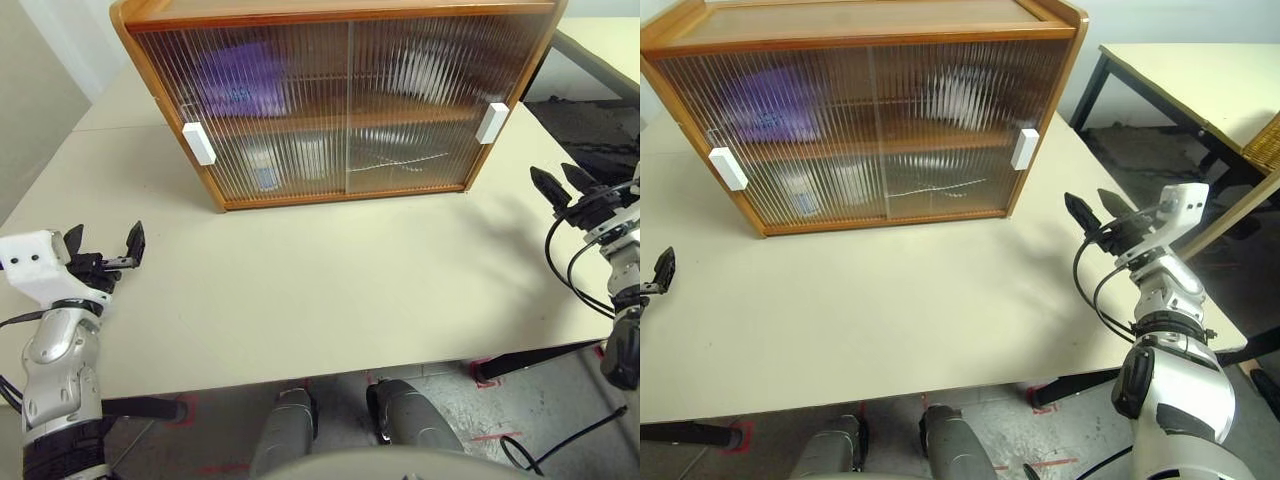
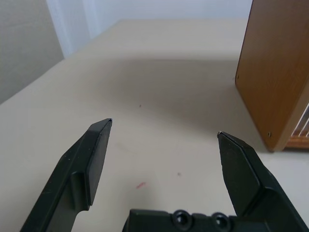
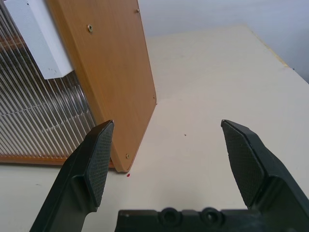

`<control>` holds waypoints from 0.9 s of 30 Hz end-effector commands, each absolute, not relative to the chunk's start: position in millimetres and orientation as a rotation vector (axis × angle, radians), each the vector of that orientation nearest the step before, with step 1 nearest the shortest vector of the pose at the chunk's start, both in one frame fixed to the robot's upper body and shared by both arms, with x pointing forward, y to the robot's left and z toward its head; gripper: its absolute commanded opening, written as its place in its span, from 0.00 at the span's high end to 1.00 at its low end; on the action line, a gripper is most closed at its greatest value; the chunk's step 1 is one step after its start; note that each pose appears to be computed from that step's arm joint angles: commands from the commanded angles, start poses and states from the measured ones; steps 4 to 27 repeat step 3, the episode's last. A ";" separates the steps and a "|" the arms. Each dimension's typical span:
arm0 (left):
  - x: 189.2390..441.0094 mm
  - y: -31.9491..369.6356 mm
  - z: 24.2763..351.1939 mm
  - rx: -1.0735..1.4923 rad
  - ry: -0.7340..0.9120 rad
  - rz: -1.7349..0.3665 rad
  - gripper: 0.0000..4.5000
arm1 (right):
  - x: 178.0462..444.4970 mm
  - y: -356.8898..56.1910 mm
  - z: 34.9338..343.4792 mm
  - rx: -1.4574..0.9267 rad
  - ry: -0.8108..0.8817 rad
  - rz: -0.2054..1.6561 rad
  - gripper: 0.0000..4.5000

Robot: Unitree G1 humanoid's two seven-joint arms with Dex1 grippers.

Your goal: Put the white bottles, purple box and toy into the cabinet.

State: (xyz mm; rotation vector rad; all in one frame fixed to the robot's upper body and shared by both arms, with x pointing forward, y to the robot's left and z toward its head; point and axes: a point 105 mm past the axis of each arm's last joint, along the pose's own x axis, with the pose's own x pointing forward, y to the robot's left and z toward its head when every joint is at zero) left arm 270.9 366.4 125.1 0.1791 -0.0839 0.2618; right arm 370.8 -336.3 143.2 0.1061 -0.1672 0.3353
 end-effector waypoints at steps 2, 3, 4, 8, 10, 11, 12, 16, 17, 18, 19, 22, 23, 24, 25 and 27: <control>272.4 367.5 120.5 0.178 -0.075 0.266 0.00 | 369.8 -337.5 140.3 0.107 -0.158 0.332 0.01; 272.3 368.0 120.9 0.177 -0.078 0.268 0.00 | 369.7 -337.4 140.1 0.106 -0.158 0.332 0.01; 272.3 368.0 120.9 0.177 -0.078 0.268 0.00 | 369.7 -337.4 140.1 0.106 -0.158 0.332 0.01; 272.3 368.0 120.9 0.177 -0.078 0.268 0.00 | 369.7 -337.4 140.1 0.106 -0.158 0.332 0.01; 272.3 368.0 120.9 0.177 -0.078 0.268 0.00 | 369.7 -337.4 140.1 0.106 -0.158 0.332 0.01; 272.3 368.0 120.9 0.177 -0.078 0.268 0.00 | 369.7 -337.4 140.1 0.106 -0.158 0.332 0.01; 272.3 368.0 120.9 0.177 -0.078 0.268 0.00 | 369.7 -337.4 140.1 0.106 -0.158 0.332 0.01; 272.3 368.0 120.9 0.177 -0.078 0.268 0.00 | 369.7 -337.4 140.1 0.106 -0.158 0.332 0.01; 272.3 368.0 120.9 0.177 -0.078 0.268 0.00 | 369.7 -337.4 140.1 0.106 -0.158 0.332 0.01; 272.3 368.0 120.9 0.177 -0.078 0.268 0.00 | 369.7 -337.4 140.1 0.106 -0.158 0.332 0.01; 272.3 368.0 120.9 0.177 -0.078 0.268 0.00 | 369.7 -337.4 140.1 0.106 -0.158 0.332 0.01; 272.3 368.0 120.9 0.177 -0.078 0.268 0.00 | 369.7 -337.4 140.1 0.106 -0.158 0.332 0.01; 272.3 368.0 120.9 0.177 -0.078 0.268 0.00 | 369.7 -337.4 140.1 0.106 -0.158 0.332 0.01; 272.3 368.0 120.9 0.177 -0.078 0.268 0.00 | 369.7 -337.4 140.1 0.106 -0.158 0.332 0.01; 272.3 368.0 120.9 0.177 -0.078 0.268 0.00 | 369.7 -337.4 140.1 0.106 -0.158 0.332 0.01; 272.3 368.0 120.9 0.177 -0.078 0.268 0.00 | 369.7 -337.4 140.1 0.106 -0.158 0.332 0.01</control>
